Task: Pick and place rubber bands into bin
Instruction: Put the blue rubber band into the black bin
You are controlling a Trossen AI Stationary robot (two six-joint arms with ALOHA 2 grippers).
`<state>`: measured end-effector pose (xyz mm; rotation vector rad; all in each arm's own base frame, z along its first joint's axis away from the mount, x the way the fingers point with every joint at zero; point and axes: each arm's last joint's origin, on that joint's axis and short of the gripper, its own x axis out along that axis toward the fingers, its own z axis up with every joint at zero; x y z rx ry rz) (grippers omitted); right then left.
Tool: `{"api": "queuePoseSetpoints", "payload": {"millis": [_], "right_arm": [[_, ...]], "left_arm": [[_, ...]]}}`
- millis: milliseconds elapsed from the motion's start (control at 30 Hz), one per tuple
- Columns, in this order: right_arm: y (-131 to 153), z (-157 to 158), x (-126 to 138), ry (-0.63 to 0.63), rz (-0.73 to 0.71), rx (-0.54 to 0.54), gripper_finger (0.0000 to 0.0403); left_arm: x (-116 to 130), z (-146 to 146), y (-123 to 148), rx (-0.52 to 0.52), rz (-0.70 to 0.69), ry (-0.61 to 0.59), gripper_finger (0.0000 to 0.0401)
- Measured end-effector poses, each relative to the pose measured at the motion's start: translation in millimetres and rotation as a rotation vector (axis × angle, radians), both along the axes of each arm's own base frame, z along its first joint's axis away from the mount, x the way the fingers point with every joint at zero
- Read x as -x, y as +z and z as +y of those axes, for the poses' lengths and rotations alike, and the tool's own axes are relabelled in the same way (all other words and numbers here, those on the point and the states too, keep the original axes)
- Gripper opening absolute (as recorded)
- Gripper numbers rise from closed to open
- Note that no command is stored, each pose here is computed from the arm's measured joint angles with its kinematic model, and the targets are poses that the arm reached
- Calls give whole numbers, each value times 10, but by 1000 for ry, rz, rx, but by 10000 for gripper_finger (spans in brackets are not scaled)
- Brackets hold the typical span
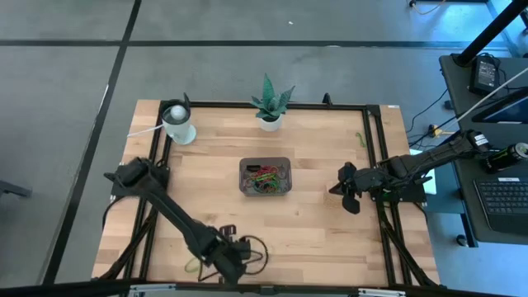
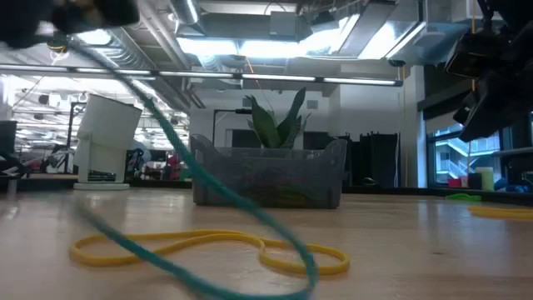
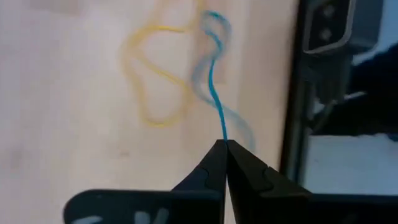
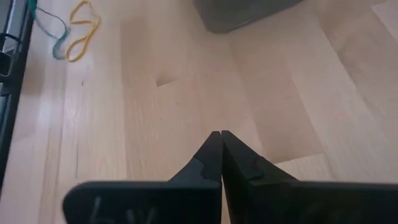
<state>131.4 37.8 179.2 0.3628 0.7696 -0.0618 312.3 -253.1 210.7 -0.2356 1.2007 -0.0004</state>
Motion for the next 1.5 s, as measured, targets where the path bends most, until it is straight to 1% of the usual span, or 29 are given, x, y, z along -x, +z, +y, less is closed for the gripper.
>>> {"api": "queuePoseSetpoints", "payload": {"millis": [100, 233, 400, 467, 533, 600, 700, 800, 933, 1067, 1167, 1233, 1333, 1400, 1500], "right_arm": [[2, -5, -1, -14, -4, 13, 0], [3, -8, -2, -20, -7, 18, 0], [3, -7, -3, -23, -7, 15, 0], [3, -7, -3, -23, -8, 14, 0], [4, -7, -3, -23, -8, 14, 0], [5, -7, -4, -25, -10, 11, 1], [9, -10, -9, -68, -16, -13, 1], [11, -14, -11, -102, -19, -29, 0], [13, -24, -13, -153, -28, -32, 0], [16, -37, -14, -213, -41, -32, 1], [18, -44, -15, -253, -47, -45, 1], [20, -47, -17, -282, -54, -62, 0], [21, -50, -17, -311, -56, -84, 1], [21, -50, -17, -320, -57, -90, 0], [23, -57, -18, -366, -67, -106, 0]], "left_arm": [[88, 119, 252, -41, -59, 31, 2], [232, 286, 720, -77, -218, 62, 2], [342, 545, 1109, -256, -405, 35, 2], [372, 681, 1259, -327, -457, 9, 1], [361, 843, 1359, -399, -479, -12, 1], [342, 1039, 1456, -468, -497, 2, 1], [281, 1363, 1556, -557, -486, -12, 1], [154, 1685, 1562, -581, -444, -73, 1], [-25, 2102, 1515, -556, -408, -151, 1], [-202, 2472, 1364, -505, -362, -217, 1], [-336, 2690, 1174, -441, -308, -249, 1], [-422, 2789, 1006, -391, -258, -288, 1], [-541, 2857, 782, -330, -215, -368, 1], [-619, 2868, 615, -303, -179, -426, 1], [-711, 2893, 386, -288, -120, -473, 1]]}}
